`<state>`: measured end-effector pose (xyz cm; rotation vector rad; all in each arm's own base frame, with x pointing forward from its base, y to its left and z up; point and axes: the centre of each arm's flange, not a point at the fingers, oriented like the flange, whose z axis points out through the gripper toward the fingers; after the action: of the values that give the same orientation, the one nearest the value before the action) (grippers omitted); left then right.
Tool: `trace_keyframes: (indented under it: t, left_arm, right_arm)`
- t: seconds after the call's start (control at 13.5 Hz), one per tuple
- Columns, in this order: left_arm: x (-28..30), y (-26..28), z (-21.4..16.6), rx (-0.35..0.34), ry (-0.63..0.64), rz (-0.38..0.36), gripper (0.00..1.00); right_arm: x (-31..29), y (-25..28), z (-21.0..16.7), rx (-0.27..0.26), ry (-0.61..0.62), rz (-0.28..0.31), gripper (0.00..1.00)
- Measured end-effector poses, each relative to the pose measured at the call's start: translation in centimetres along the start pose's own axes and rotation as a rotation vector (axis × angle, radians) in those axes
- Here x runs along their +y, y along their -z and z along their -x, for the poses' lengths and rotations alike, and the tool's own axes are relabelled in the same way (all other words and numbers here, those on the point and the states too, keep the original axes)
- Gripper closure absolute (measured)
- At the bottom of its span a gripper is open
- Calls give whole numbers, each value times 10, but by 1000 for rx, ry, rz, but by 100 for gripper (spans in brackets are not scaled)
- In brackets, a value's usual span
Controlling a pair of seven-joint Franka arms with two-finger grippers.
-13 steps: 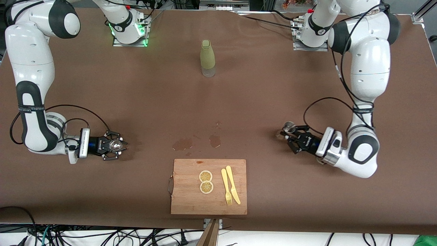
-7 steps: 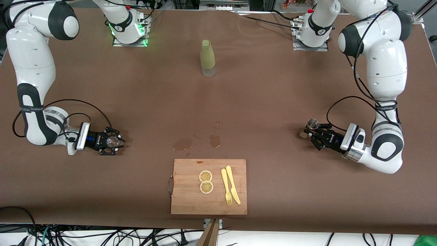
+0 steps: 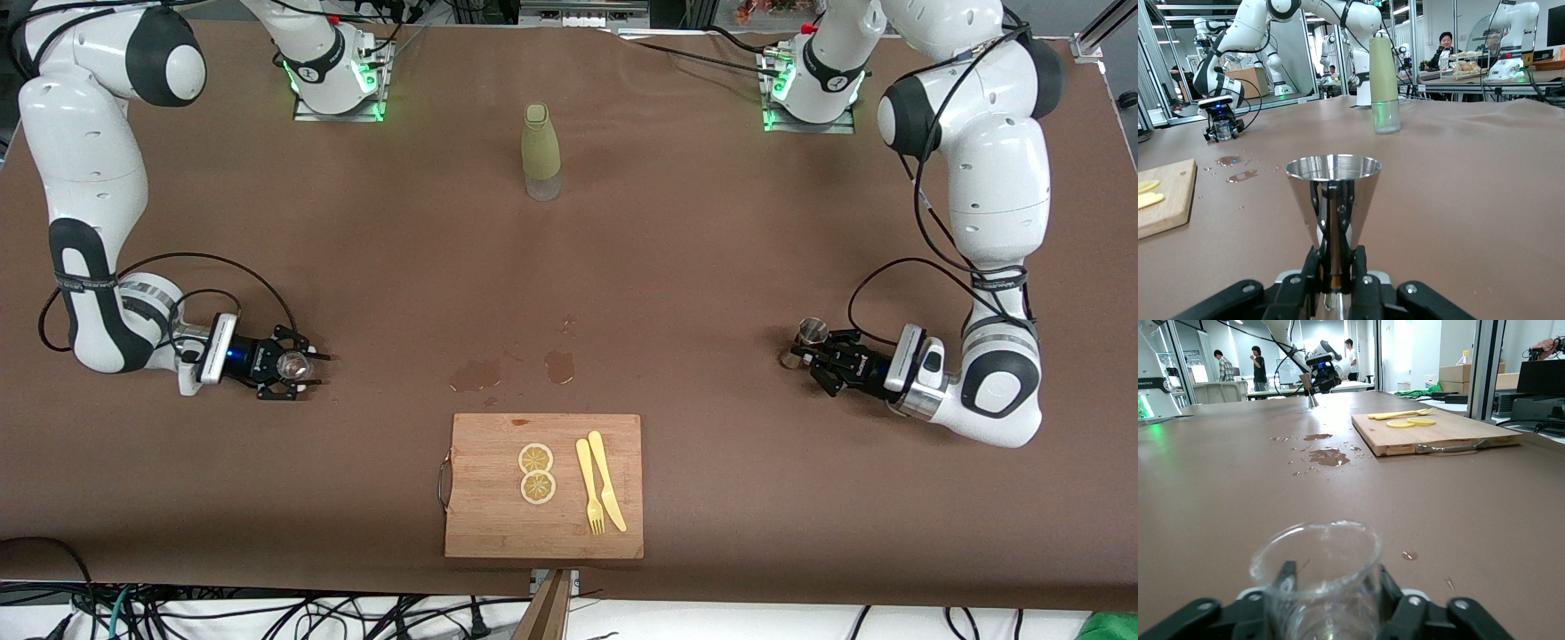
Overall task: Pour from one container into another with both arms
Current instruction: 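Raise the jigger upright and move the left gripper back to its side, then set down the beaker with the right gripper while the left gripper sets down the jigger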
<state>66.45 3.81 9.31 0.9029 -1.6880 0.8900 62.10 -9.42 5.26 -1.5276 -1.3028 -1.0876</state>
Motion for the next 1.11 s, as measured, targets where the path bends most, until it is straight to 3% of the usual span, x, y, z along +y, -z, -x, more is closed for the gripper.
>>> trace_keyframes:
  t: [0.22, 0.3, 0.59, 0.89, 0.96, 1.11]
  left_arm:
    - [2, 0, 6, 0, -5, -8, 79]
    - [3, 2, 5, -1, -7, -10, 79]
    - [6, 8, 7, -2, -7, -21, 79]
    - [7, 9, 8, -6, -5, -23, 77]
    - [8, 10, 8, -11, -4, -25, 74]
    - [9, 14, 11, -29, -1, -31, 55]
  right_arm:
    - [2, 10, 0, -16, 4, 10, 4]
    - [5, 20, 0, -31, 8, 20, 0]
    - [13, 69, -8, -84, -11, 21, 0]
    - [35, 118, -44, -156, -98, 6, 0]
    - [42, 129, -59, -180, -143, -2, 0]
    - [62, 145, -101, -244, -244, -12, 0]
